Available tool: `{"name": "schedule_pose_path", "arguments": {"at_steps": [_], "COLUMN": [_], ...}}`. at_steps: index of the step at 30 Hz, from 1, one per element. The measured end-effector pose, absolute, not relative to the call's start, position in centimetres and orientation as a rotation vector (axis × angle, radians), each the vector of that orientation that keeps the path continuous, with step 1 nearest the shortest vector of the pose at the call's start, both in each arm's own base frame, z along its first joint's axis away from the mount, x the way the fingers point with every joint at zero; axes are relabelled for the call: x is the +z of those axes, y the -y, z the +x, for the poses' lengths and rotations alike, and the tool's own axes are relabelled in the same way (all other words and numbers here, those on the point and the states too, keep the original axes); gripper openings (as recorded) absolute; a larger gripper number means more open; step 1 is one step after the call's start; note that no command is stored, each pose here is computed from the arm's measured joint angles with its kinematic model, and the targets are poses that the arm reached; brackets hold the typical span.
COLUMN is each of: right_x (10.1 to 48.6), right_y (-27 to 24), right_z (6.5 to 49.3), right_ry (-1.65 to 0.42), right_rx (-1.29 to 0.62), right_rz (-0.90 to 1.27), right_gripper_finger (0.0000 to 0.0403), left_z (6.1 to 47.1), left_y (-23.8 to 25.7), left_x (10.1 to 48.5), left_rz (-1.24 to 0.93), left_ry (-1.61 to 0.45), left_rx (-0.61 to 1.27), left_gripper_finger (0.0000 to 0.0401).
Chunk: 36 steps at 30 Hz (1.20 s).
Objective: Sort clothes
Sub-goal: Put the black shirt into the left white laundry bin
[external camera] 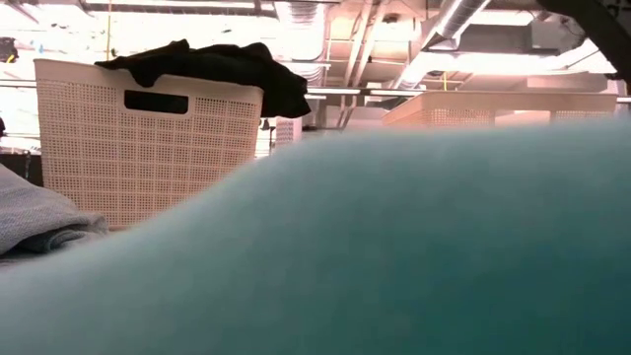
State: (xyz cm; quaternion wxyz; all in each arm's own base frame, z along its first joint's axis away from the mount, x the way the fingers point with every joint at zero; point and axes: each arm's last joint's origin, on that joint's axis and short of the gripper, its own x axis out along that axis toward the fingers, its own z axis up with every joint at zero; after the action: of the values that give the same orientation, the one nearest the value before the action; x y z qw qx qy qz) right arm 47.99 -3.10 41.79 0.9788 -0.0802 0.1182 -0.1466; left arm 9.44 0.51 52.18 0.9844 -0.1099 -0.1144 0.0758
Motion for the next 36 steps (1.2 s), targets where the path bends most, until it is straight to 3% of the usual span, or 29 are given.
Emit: {"name": "schedule_pose_path", "arguments": {"at_steps": [5, 8, 12, 17, 21, 24, 36], "right_x": [43.2, 42.1, 40.4, 39.6, 38.2, 36.8, 31.9], "right_y": [3.5, 4.6, 4.7, 4.3, 4.8, 4.6, 3.9], "right_z": [46.0, 45.2, 44.6, 44.2, 44.3, 45.6, 53.0], "right_ry": [-0.282, -0.408, -0.548, -0.576, -0.63, -0.653, -0.392], "right_rx": [-0.416, -0.46, -0.534, -0.651, -0.706, -0.625, -0.311], "right_rz": [-0.117, -0.04, 0.038, 0.112, 0.201, 0.193, 0.276], "right_gripper_finger": [0.0268, 0.0233, 0.0145, 0.0019, 0.0013, 0.0008, 0.0001], "left_z": [9.4, 9.5, 9.4, 9.4, 9.4, 9.4, 9.4], "left_y": [-0.5, -0.5, -0.5, -0.5, -0.5, -0.5, -0.5], "left_x": [52.2, 52.2, 52.2, 52.2, 52.2, 52.2, 52.2], "left_rz": [-0.223, -0.223, -0.223, -0.223, -0.223, -0.222, -0.249], "left_ry": [0.231, 0.23, 0.23, 0.23, 0.231, 0.23, 0.23], "left_rx": [0.149, 0.149, 0.149, 0.149, 0.149, 0.149, 0.146], "left_gripper_finger": [0.018, 0.018, 0.018, 0.018, 0.018, 0.018, 0.018]}}
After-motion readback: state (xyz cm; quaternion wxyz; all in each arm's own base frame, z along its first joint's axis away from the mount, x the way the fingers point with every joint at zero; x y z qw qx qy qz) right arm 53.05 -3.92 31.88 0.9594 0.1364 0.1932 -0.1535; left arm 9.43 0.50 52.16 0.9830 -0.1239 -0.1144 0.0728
